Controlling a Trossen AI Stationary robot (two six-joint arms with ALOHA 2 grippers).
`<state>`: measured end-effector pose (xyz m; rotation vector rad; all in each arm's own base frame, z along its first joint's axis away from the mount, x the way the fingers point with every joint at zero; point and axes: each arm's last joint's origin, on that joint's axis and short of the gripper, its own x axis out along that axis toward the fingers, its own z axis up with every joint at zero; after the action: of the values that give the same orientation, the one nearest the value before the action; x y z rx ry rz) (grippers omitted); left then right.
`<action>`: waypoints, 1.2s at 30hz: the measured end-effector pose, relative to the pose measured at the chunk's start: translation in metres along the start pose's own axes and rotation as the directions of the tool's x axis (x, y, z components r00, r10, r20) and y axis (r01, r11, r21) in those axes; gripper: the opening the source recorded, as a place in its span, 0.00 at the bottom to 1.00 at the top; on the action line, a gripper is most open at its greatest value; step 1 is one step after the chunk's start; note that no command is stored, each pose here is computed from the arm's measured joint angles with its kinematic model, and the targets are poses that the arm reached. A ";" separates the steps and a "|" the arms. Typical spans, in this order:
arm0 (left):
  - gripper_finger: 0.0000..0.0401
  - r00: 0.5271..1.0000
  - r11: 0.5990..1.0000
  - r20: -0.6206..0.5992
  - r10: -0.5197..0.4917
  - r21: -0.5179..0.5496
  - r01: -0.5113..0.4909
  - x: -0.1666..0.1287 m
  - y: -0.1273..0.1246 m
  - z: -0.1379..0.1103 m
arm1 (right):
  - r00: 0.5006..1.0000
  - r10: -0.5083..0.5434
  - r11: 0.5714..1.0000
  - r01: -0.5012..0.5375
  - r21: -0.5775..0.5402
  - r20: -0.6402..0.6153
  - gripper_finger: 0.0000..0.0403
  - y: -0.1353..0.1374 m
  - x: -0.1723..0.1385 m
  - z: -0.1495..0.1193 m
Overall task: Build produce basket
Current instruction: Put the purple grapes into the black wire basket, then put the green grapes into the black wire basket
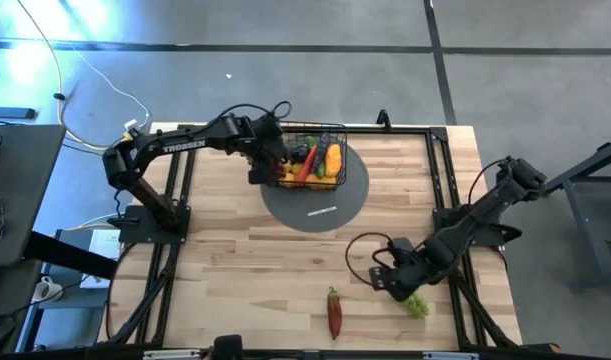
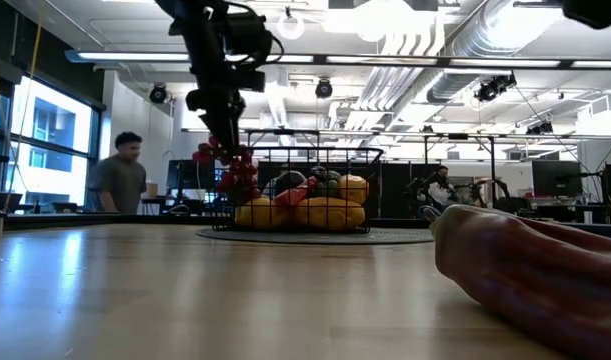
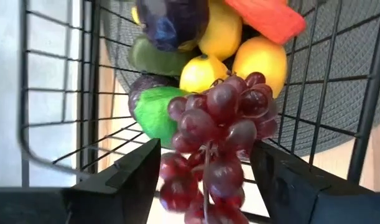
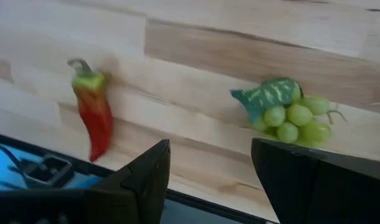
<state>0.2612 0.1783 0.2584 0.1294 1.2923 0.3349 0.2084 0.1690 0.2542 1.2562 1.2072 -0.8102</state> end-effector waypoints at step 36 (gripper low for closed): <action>0.59 0.945 0.935 0.293 -0.144 -0.274 0.227 -0.111 -0.073 -0.014 | 0.996 -0.085 0.969 0.083 -0.234 -0.002 0.51 -0.058 0.036 -0.042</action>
<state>0.2347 0.0726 0.3365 -0.2054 0.9612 0.3360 0.1528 0.2043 0.2091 1.0248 1.3313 -0.6998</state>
